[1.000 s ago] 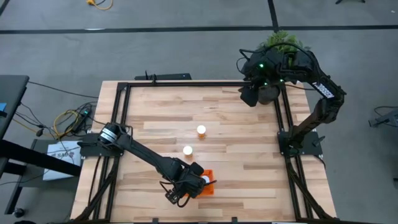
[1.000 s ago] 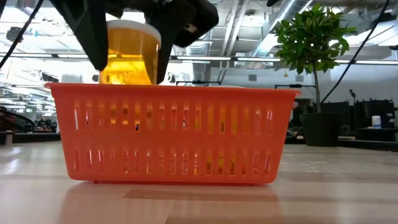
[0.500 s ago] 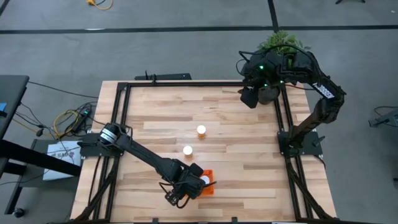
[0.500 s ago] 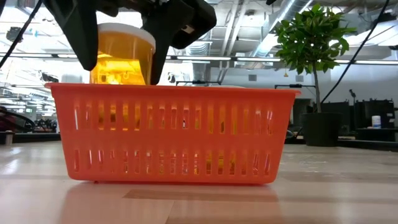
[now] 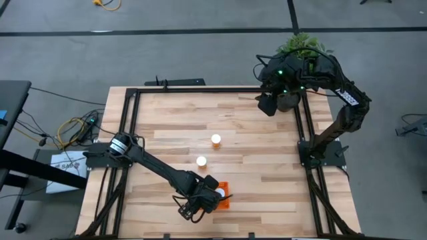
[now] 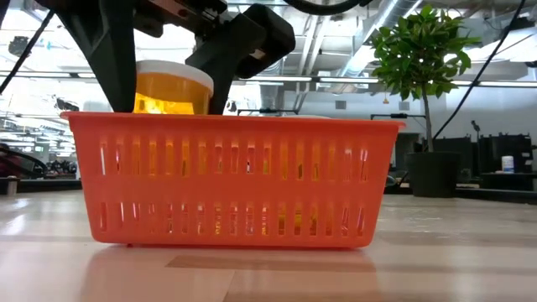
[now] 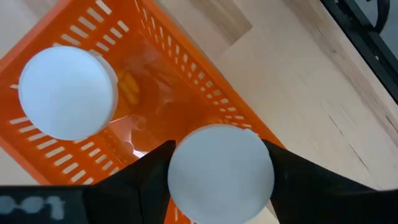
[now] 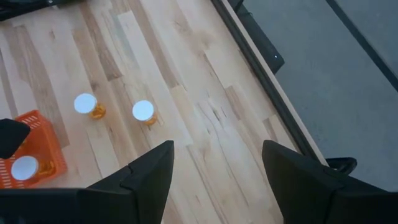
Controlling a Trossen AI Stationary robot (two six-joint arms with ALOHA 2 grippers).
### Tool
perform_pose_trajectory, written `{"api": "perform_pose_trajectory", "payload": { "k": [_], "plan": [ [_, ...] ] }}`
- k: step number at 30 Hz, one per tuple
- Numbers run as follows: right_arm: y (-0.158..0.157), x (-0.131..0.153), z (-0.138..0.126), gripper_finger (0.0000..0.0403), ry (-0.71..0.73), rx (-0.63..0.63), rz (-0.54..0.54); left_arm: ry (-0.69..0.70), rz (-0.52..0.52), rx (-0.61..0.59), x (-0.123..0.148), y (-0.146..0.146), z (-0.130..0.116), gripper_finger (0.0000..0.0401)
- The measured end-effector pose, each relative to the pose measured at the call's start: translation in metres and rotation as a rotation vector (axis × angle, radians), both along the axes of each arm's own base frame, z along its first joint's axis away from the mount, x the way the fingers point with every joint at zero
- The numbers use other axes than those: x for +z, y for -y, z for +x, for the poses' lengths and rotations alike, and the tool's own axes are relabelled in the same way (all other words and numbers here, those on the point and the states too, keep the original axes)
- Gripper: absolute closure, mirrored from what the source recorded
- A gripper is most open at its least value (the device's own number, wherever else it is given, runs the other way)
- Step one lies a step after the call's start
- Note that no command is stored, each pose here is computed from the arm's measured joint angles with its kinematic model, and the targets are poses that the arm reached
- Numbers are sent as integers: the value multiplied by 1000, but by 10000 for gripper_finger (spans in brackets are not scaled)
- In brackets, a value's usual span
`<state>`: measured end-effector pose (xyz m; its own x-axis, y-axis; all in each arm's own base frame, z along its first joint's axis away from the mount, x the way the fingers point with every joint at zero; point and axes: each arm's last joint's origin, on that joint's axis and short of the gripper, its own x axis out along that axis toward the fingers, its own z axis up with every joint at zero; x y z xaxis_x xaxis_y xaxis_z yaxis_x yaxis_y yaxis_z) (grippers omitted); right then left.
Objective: Pick and place pill bottles into a basket
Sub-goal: Put the orange pill bottle into the orange bin
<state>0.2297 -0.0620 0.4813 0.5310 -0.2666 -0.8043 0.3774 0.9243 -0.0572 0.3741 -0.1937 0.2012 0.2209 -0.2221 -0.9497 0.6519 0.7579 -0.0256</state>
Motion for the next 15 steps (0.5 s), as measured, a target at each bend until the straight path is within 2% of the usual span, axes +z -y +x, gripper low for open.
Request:
{"api": "perform_pose_trajectory", "payload": {
  "k": [15],
  "plan": [
    [0,0,0,163,0,0,0,-4,10,-18,-2,0,0,146]
  ]
}}
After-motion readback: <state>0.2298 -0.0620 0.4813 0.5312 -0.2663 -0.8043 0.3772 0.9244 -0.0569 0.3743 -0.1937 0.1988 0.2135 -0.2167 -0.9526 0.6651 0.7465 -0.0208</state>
